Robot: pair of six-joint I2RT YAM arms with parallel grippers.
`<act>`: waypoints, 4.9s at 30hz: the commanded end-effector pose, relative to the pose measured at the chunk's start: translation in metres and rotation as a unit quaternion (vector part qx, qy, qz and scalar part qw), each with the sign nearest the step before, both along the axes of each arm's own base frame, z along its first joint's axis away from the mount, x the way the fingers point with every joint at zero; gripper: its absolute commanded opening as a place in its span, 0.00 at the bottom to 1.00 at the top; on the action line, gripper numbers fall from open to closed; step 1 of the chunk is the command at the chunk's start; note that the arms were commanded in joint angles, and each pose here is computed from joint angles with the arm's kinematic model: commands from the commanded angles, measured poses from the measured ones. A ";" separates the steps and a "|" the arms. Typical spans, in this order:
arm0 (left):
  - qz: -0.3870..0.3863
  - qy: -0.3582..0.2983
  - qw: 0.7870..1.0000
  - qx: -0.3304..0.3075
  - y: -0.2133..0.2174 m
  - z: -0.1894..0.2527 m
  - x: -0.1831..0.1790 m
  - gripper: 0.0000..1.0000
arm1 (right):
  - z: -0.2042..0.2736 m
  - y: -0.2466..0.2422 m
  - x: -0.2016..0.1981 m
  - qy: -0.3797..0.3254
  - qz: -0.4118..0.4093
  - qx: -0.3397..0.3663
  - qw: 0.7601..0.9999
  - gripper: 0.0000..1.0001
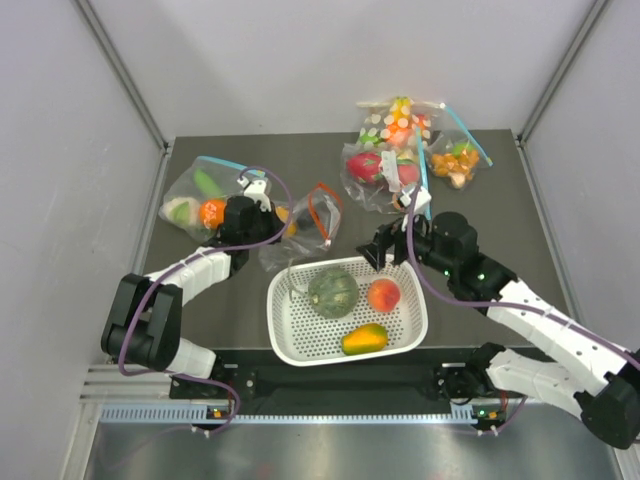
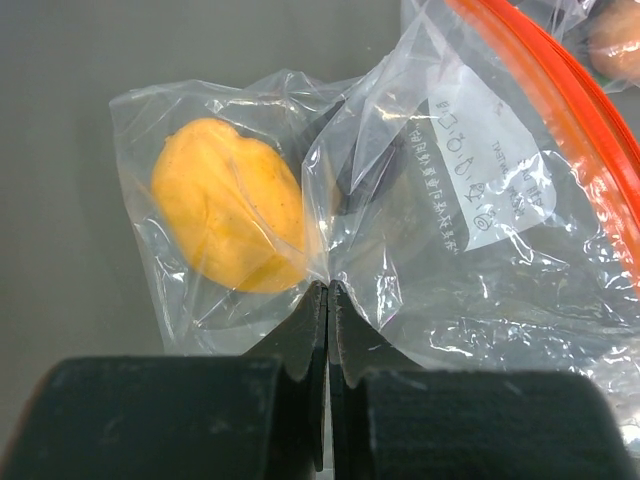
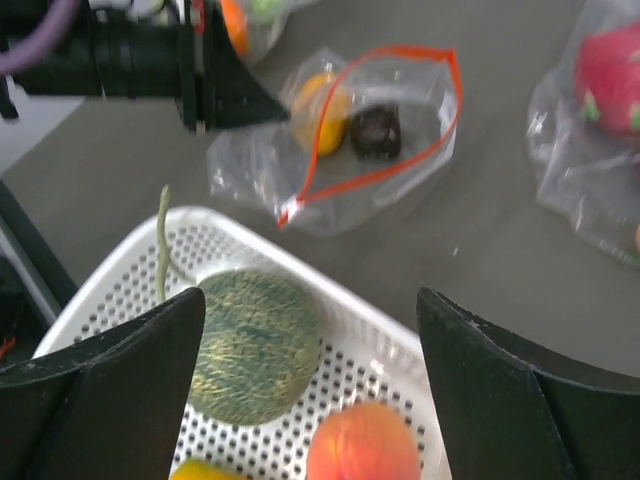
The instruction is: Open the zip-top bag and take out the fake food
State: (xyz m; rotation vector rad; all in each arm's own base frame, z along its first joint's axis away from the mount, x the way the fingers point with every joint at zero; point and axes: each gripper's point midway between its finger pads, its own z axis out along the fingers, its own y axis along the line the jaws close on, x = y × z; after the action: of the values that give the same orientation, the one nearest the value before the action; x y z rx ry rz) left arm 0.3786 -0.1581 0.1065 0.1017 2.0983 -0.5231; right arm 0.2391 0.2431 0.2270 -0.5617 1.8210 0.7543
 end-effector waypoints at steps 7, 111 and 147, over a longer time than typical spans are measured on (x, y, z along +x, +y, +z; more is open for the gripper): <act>-0.026 -0.031 0.999 -0.008 -0.005 0.011 0.000 0.00 | 0.076 0.034 0.091 -0.077 0.002 0.035 0.996 0.82; -0.012 -0.019 1.000 -0.019 -0.004 0.008 0.013 0.00 | -0.079 0.098 0.123 0.056 0.043 -0.094 0.993 0.12; -0.074 -0.116 0.990 -0.030 -0.015 0.062 0.000 0.51 | -0.124 0.114 0.186 0.094 0.017 -0.066 0.993 0.70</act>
State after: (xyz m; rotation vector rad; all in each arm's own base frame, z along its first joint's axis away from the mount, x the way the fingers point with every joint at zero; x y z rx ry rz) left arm 0.3684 -0.1802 0.1385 0.2995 1.9633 -0.6797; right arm 0.4157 0.3566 0.0965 -0.6566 2.0901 0.7145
